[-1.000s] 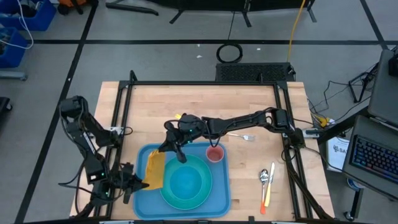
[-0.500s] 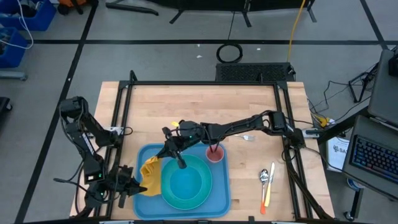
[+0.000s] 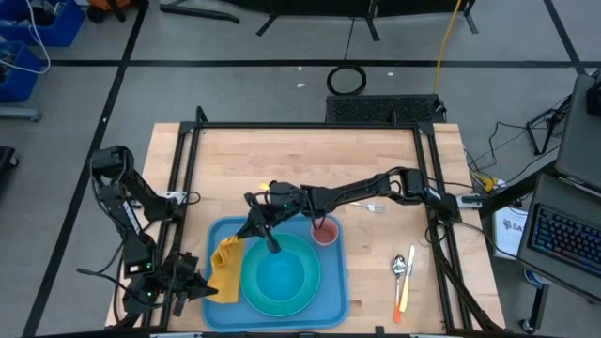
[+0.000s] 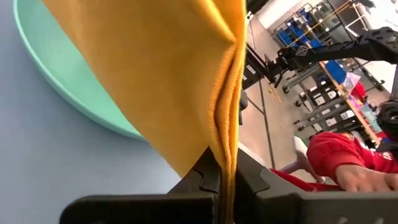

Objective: Set up tray
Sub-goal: Put the yellow table napkin on the serving tray to the left of the light blue plate

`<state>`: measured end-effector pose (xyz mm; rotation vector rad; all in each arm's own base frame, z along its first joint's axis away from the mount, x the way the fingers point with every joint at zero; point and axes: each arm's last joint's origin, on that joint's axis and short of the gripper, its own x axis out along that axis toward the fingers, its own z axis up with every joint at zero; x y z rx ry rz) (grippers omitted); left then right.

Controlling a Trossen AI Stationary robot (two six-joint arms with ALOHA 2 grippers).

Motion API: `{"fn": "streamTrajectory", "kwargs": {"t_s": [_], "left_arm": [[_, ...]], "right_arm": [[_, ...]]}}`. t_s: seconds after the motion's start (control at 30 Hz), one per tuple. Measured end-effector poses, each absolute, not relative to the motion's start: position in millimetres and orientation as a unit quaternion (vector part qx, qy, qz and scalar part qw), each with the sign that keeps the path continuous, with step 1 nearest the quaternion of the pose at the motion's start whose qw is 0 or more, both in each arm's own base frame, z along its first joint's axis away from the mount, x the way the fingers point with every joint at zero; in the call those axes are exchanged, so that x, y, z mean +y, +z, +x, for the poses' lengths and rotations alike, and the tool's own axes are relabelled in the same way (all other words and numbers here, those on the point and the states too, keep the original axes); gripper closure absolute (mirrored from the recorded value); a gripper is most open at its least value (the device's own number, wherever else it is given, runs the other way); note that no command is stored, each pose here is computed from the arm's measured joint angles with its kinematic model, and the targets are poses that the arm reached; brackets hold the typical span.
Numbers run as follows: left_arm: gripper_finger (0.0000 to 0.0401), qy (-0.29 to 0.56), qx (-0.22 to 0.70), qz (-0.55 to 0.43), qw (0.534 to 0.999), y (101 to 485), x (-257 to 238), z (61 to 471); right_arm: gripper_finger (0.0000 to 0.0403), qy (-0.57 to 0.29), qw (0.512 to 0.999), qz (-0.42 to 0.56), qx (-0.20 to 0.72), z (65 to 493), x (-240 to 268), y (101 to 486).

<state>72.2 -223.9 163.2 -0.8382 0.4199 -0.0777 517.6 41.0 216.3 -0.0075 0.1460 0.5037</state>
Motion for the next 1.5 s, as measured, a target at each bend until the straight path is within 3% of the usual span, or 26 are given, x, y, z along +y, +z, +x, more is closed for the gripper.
{"fn": "streamTrajectory", "kwargs": {"t_s": [0.37, 1.07, 1.5], "left_arm": [[0.0393, -0.016, 0.233, -0.425, 0.875, 142, -230, 73], [0.0394, -0.011, 0.265, -0.411, 0.872, 138, -227, 86], [0.0291, -0.020, 0.280, -0.406, 0.870, 138, -228, 85]], "right_arm": [[0.0403, 0.247, 0.966, 0.001, 0.074, 518, 40, 216], [0.0403, 0.220, 0.970, 0.038, 0.096, 522, 30, 202], [0.0403, 0.210, 0.971, 0.053, 0.099, 522, 21, 202]]}}
